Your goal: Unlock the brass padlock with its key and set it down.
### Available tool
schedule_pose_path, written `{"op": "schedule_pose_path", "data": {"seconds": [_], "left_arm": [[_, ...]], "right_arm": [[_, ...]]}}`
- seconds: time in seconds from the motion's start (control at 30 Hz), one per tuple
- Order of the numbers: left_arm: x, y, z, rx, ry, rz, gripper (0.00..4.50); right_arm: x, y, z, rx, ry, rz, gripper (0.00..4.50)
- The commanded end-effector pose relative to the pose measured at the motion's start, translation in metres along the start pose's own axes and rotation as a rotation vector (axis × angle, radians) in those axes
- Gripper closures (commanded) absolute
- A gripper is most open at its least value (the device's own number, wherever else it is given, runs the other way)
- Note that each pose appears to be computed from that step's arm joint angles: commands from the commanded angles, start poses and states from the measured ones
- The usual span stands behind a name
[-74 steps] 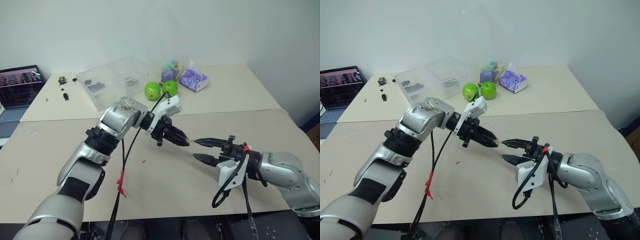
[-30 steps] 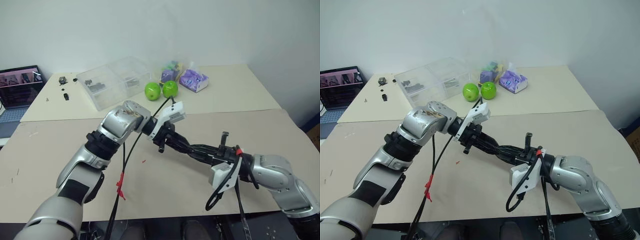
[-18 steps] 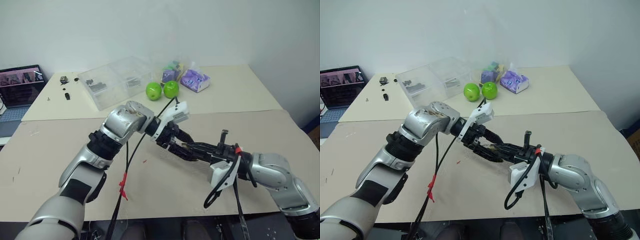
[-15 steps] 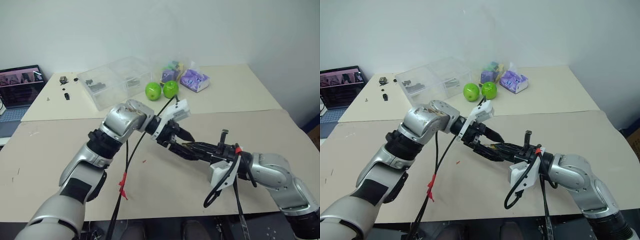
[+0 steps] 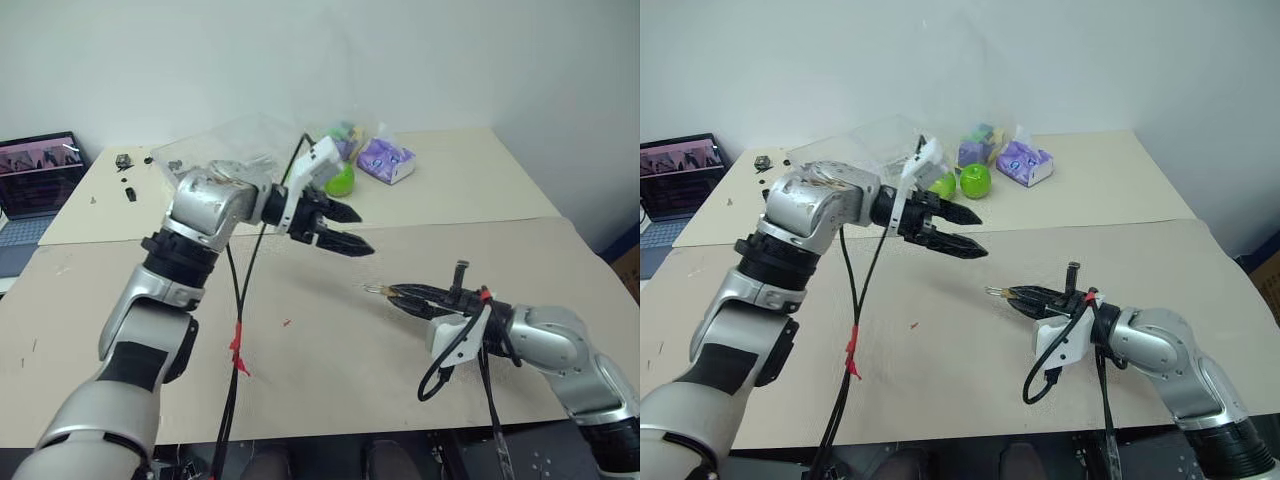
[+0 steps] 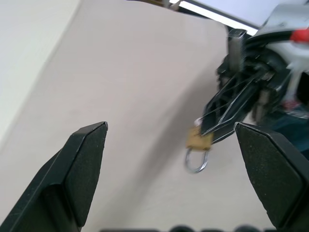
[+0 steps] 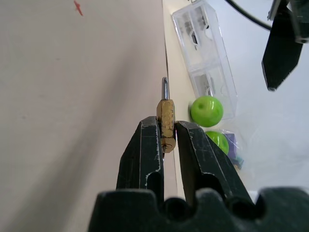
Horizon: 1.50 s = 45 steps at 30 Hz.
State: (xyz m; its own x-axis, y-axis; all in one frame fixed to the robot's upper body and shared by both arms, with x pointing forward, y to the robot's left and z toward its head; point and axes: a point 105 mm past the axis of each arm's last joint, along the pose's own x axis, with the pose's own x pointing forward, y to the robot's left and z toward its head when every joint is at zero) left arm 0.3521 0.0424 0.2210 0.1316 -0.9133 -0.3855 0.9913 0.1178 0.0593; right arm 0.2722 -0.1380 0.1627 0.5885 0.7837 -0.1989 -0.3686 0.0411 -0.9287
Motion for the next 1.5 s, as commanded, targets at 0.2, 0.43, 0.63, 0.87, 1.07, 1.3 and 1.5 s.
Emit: {"op": "schedule_pose_path", "data": {"seconds": [0.2, 0.43, 0.63, 0.87, 1.07, 1.3, 1.5], "left_arm": [[0.004, 0.001, -0.015, 0.316, -0.052, 0.131, 0.02], [0.01, -0.004, -0.012, 0.271, -0.112, 0.118, 0.02], [0.01, -0.009, -0.014, 0.235, -0.113, 0.086, 0.02], [0.011, -0.013, -0.017, 0.222, -0.103, 0.063, 1.22], [0.015, -0.015, -0.007, 0.199, -0.144, 0.049, 3.54], [0.025, -0.022, 0.0, 0.183, -0.156, 0.005, 4.44], [0.032, -0.026, 0.003, 0.188, -0.151, -0.022, 4.44]], "right_arm": [[-0.009, -0.038, -0.002, 0.185, 0.002, -0.074, 4.36], [-0.003, -0.034, 0.012, 0.227, -0.028, -0.024, 4.36], [-0.003, -0.032, 0.01, 0.229, -0.02, -0.015, 4.36], [-0.002, -0.037, 0.01, 0.223, -0.02, -0.031, 4.36], [-0.001, -0.032, 0.012, 0.231, -0.021, -0.032, 4.36], [0.002, -0.032, 0.01, 0.223, -0.013, -0.03, 4.36], [0.002, -0.031, 0.004, 0.207, 0.006, -0.027, 4.36]]}}
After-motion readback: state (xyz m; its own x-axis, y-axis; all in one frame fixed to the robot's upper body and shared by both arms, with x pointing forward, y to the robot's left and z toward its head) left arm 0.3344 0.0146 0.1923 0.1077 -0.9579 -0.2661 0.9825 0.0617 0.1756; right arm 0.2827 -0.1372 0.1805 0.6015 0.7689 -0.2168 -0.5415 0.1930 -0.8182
